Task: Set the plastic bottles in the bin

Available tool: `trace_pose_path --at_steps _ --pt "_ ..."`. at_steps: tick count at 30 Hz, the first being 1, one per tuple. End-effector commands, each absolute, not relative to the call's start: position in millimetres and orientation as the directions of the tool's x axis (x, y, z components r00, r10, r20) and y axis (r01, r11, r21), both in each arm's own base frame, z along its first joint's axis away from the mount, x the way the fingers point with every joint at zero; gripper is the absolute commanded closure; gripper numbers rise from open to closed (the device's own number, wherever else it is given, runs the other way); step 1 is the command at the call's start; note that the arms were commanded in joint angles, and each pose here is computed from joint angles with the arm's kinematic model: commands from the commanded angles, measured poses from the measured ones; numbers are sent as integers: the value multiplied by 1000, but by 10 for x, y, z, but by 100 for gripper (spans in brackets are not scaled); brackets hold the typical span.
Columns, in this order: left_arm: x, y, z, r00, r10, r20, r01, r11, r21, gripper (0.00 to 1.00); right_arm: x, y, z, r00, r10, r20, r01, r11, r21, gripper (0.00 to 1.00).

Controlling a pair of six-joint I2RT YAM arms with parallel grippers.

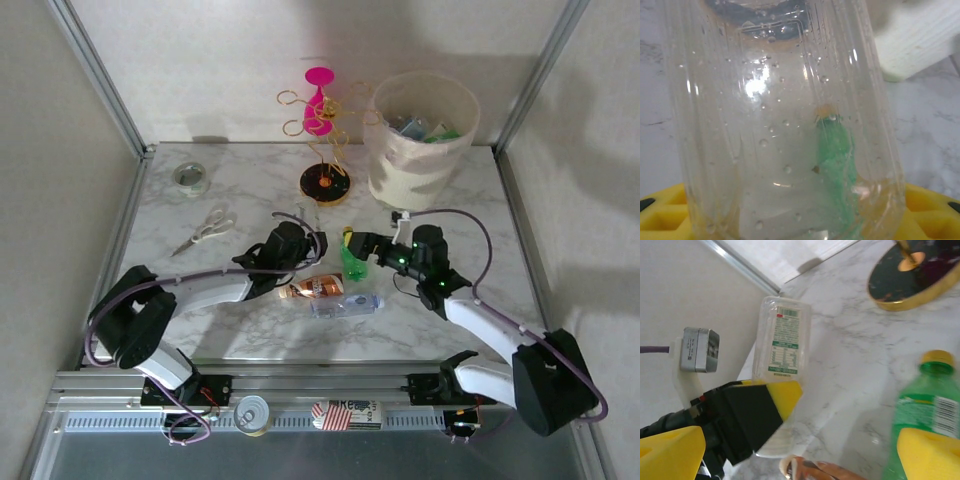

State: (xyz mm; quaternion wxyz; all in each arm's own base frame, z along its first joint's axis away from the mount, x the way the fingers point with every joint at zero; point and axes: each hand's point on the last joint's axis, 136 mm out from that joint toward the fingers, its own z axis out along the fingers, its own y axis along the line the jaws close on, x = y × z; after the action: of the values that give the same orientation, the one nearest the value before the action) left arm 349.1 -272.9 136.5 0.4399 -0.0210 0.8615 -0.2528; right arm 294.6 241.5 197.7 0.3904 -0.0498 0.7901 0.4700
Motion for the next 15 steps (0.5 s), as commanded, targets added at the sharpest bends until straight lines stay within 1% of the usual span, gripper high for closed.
trace_pose_path --at_steps 1,6,9,15 --pt "3362 -2841 1551 -569 -227 -790 305 834 -460 52 2958 2706 2225 -658 249 -711 -545 495 677 1" --pt "3193 -2826 1579 -548 -191 -814 360 825 -436 52 2993 3008 2253 -671 206 -712 -578 456 677 5" --pt "3089 -2828 1614 -534 -177 -827 395 812 -429 52 3013 3138 2213 -689 187 -701 -581 437 687 9" --pt "2955 -2814 1745 -501 -175 -848 453 782 -429 52 3057 3266 2089 -717 177 -674 -562 426 709 12"
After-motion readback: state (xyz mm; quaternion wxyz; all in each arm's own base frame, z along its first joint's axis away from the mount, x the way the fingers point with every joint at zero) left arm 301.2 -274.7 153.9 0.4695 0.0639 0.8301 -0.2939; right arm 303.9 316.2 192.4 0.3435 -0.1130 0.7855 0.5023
